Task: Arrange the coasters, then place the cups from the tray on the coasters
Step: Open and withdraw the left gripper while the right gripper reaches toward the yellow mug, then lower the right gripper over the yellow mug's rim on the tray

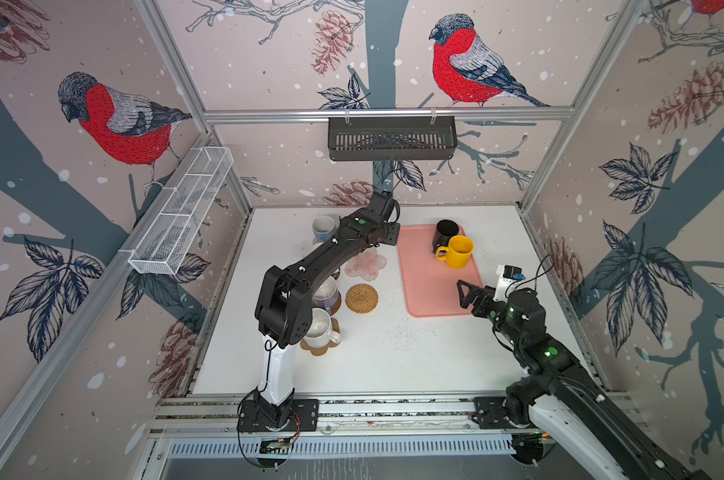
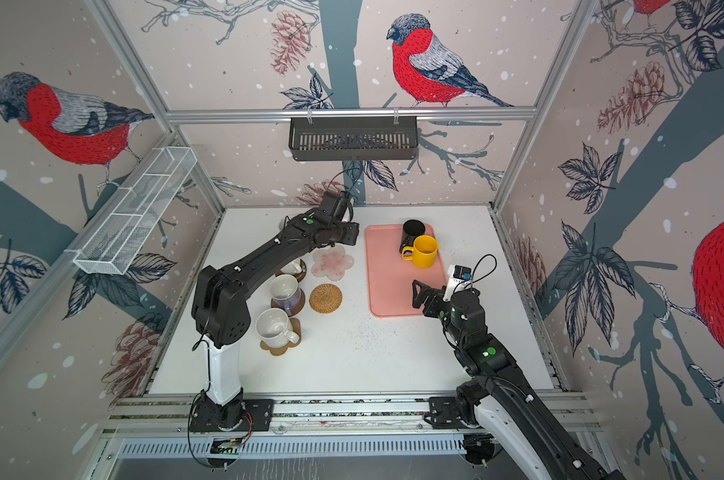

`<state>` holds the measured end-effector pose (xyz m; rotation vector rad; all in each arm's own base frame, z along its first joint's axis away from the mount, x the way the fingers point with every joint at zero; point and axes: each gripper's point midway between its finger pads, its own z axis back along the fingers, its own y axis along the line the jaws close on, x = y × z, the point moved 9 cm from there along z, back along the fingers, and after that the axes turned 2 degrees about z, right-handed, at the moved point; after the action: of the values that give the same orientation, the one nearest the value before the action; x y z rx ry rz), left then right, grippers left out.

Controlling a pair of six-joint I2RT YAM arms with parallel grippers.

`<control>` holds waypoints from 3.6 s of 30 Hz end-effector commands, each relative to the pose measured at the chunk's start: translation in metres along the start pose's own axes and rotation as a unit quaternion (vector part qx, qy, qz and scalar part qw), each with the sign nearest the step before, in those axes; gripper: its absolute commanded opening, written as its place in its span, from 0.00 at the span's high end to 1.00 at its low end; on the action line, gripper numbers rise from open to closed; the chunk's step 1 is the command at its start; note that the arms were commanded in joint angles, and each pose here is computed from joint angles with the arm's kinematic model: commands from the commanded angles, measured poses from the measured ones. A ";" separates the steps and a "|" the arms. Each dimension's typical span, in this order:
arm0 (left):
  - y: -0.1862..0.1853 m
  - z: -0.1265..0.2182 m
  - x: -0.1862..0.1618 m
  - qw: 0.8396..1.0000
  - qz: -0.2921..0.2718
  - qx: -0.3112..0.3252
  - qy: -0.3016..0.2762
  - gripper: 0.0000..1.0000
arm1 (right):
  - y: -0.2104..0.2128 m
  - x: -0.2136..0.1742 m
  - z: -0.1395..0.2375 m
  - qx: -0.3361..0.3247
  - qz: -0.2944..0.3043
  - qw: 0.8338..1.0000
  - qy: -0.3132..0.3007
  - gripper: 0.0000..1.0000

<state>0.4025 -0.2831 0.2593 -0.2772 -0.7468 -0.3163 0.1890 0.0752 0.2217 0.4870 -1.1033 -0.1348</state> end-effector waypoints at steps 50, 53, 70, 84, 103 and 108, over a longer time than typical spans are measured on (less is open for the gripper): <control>-0.009 0.055 -0.119 0.993 0.071 -0.072 -0.060 0.03 | -0.018 0.015 -0.095 -0.185 -0.344 0.919 0.052 0.01; 0.001 0.056 -0.140 0.994 0.069 -0.059 -0.055 0.03 | -0.014 0.013 -0.106 -0.197 -0.343 0.917 0.059 0.01; 0.009 0.071 -0.154 0.994 0.071 -0.058 -0.066 0.03 | -0.005 0.012 -0.157 -0.247 -0.338 0.906 0.063 0.00; 0.010 0.068 -0.155 0.994 0.070 -0.050 -0.064 0.03 | -0.003 0.013 -0.188 -0.264 -0.327 0.905 0.071 0.00; 0.010 0.065 -0.157 0.995 0.068 -0.047 -0.057 0.04 | -0.009 0.001 -0.202 -0.291 -0.301 0.905 0.080 0.00; 0.010 0.064 -0.157 0.995 0.068 -0.047 -0.057 0.03 | -0.007 0.007 -0.199 -0.289 -0.300 0.906 0.070 0.00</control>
<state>0.2555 -0.2201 0.1886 -0.4209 -0.7984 -0.2130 0.3704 0.1319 0.1486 0.3176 -0.6705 -0.9282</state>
